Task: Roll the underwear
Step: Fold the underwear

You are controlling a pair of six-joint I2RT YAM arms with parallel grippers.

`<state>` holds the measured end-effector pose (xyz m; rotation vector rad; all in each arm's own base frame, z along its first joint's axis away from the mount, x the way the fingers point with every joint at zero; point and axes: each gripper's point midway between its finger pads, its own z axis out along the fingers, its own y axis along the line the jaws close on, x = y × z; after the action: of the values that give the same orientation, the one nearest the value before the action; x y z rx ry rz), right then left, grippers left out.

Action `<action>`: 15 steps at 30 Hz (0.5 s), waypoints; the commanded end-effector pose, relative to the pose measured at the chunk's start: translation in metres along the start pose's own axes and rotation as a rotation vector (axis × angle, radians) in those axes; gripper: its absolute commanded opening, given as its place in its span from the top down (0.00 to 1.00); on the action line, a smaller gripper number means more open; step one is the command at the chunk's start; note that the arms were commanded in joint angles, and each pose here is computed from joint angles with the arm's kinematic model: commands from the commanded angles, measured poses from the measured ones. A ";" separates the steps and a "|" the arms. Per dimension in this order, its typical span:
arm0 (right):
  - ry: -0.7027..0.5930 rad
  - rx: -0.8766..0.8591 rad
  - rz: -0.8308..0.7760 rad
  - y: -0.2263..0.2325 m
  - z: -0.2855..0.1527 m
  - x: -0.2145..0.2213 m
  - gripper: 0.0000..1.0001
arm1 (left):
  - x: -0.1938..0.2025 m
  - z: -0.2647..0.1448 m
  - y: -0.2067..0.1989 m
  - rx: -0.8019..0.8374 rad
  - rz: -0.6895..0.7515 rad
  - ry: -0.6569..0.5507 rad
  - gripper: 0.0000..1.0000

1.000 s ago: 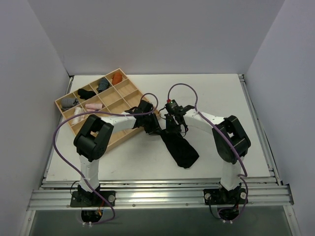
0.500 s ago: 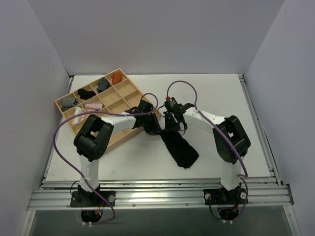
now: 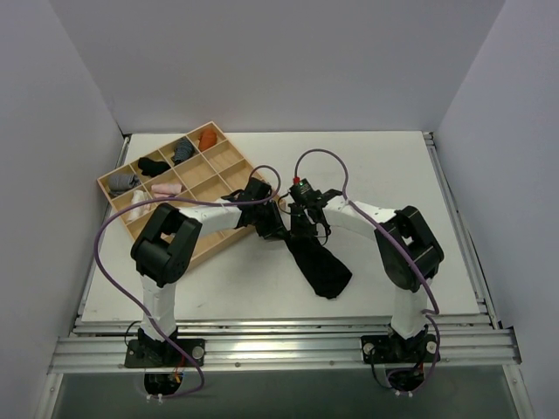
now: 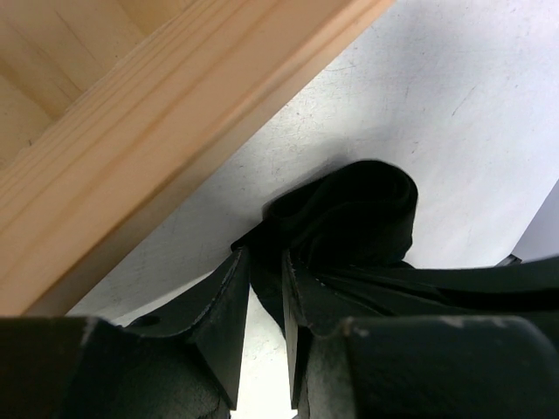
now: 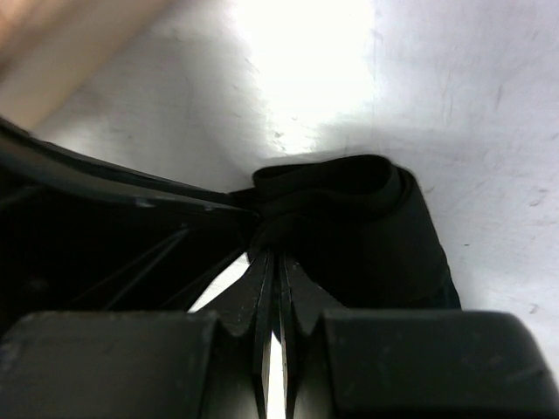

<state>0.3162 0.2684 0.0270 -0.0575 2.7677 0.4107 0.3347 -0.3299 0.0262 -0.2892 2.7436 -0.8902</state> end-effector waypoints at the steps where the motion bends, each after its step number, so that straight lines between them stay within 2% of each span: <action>1: 0.036 0.003 0.023 -0.005 0.004 0.020 1.00 | 0.001 0.004 0.004 -0.017 0.013 -0.002 0.69; 8: 0.052 0.012 0.033 -0.011 0.011 0.031 1.00 | -0.004 -0.004 -0.006 0.006 0.000 -0.015 0.67; 15: 0.039 0.018 0.037 -0.013 0.009 0.029 1.00 | -0.009 -0.012 -0.023 0.067 0.014 -0.036 0.62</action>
<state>0.3106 0.2679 0.0181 -0.0155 2.7517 0.4512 0.3349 -0.3306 0.0277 -0.2987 2.7420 -0.8976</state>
